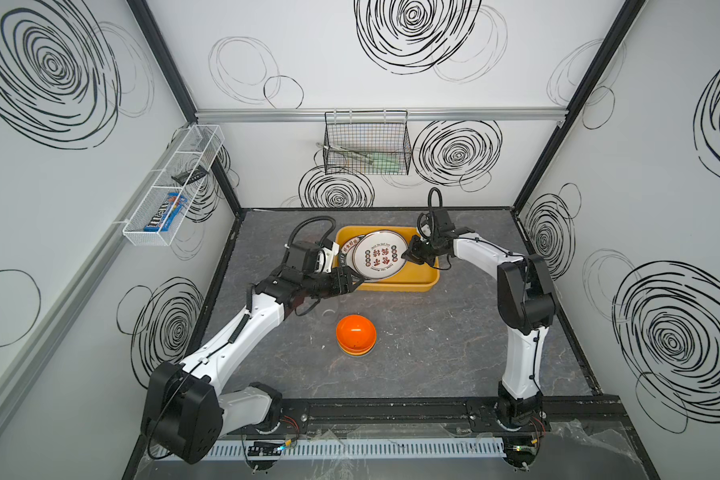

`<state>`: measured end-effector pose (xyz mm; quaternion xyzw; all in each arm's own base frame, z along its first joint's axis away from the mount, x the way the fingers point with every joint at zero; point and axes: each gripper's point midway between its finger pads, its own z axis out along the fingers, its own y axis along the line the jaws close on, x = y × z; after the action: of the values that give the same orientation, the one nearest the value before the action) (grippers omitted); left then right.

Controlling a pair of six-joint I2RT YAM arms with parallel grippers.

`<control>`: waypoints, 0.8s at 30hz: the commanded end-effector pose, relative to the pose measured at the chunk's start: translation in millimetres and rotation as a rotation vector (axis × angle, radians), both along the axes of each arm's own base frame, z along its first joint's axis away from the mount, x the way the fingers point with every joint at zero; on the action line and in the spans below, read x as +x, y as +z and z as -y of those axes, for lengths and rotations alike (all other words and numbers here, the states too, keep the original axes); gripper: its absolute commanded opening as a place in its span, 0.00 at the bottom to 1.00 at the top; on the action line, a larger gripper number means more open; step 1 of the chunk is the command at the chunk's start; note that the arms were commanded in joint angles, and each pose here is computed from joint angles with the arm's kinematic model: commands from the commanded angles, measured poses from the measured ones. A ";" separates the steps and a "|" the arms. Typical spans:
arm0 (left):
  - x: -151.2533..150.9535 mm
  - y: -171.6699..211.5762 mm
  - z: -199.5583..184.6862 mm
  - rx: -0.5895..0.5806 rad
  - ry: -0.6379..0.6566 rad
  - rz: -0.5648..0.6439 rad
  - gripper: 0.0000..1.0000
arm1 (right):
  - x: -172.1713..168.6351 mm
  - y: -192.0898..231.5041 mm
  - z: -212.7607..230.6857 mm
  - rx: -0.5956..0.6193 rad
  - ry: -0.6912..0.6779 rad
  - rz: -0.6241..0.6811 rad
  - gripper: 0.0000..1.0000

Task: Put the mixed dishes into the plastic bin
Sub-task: 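Lower the red-print plate onto the plate stack in the bin and open the right gripper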

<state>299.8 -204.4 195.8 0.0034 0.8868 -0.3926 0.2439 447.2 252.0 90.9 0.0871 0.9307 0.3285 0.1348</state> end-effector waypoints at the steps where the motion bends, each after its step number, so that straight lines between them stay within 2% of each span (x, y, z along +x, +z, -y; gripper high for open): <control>1: -1.2 4.0 -1.6 -0.014 -0.002 0.016 0.71 | 10.0 16.7 -11.3 0.039 0.007 0.042 0.00; 24: -2.4 0.9 -4.1 -0.020 0.004 0.012 0.71 | 17.0 2.3 -24.5 0.034 0.013 0.019 0.00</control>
<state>297.0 -202.5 190.9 -0.0004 0.8880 -0.3935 0.2379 455.9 267.7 83.7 0.0860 0.9302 0.3328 0.1285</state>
